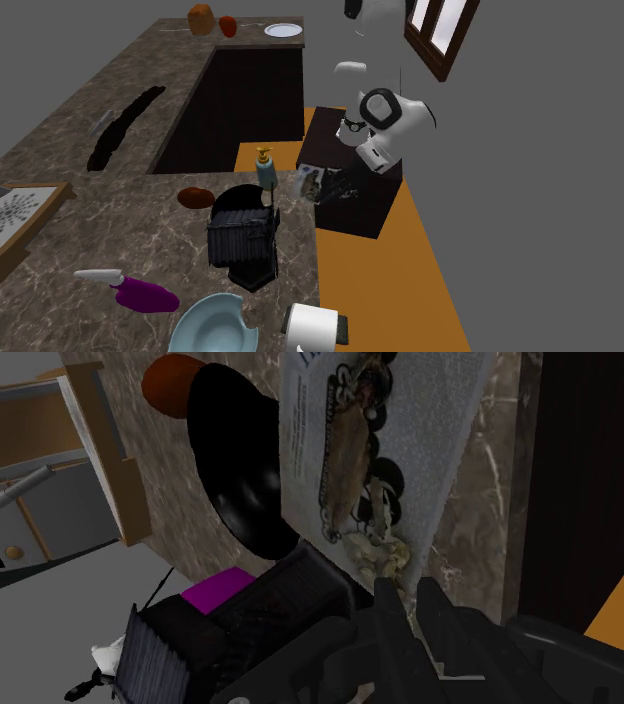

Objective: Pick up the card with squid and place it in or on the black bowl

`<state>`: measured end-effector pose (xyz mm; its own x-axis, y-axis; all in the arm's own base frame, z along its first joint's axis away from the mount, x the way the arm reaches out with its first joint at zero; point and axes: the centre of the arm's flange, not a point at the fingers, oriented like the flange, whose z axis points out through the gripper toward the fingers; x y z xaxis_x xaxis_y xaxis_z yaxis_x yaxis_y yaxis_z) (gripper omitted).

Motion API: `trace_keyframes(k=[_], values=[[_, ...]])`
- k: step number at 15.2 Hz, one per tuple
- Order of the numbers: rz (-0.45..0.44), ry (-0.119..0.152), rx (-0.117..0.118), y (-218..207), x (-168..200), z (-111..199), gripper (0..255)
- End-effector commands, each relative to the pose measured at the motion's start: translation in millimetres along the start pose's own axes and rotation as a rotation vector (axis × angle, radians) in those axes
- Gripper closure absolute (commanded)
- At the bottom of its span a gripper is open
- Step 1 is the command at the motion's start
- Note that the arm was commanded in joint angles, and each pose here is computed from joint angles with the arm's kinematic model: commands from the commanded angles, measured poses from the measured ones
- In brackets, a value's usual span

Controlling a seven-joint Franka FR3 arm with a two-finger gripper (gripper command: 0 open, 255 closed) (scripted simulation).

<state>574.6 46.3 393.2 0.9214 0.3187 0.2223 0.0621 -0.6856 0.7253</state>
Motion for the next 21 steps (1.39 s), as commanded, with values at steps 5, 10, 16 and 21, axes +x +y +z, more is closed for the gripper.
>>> trace_keyframes(k=[5,10,16,21], values=[[0.000,0.000,0.000,23,7,-21,255],[0.000,0.000,0.000,52,14,-12,255],[0.000,0.000,0.000,108,26,42,255],[0.000,0.000,0.000,156,36,87,255]])
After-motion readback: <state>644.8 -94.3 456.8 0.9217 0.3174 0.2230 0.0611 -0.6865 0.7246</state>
